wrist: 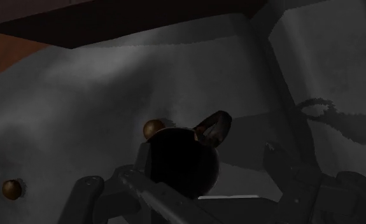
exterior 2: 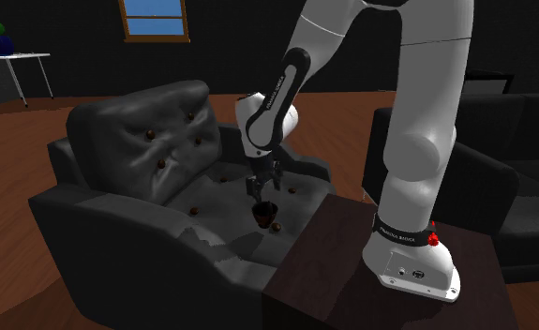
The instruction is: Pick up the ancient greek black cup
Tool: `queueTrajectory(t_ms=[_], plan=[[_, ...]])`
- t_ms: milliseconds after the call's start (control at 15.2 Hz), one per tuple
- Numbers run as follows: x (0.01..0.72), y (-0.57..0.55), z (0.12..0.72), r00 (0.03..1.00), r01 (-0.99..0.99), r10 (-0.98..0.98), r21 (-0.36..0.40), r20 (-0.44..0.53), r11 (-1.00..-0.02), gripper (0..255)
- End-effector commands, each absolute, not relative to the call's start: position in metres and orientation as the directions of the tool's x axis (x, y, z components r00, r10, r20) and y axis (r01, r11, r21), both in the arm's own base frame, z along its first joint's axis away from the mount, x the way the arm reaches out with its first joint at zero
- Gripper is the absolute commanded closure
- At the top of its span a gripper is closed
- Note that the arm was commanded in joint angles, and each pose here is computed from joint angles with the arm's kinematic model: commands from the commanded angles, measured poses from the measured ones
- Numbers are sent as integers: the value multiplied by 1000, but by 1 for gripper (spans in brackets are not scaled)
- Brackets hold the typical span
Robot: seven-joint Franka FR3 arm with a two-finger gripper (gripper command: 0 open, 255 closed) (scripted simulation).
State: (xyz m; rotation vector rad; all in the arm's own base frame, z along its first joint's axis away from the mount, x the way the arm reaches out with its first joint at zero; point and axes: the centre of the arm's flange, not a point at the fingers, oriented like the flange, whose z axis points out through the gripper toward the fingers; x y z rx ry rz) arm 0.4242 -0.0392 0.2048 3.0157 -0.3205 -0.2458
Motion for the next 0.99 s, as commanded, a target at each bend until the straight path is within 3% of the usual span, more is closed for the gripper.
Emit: queueTrajectory(t_ms=[0,594,660,924], plan=[[428,-41,182,960,-215,-233,123,-153,-969,0],[428,-41,142,960,-215,-233,123,-153,-969,0],[427,-41,142,960,-215,-233,123,-153,-969,255],[428,-42,141,960,-215,-233,123,-153,-969,255]])
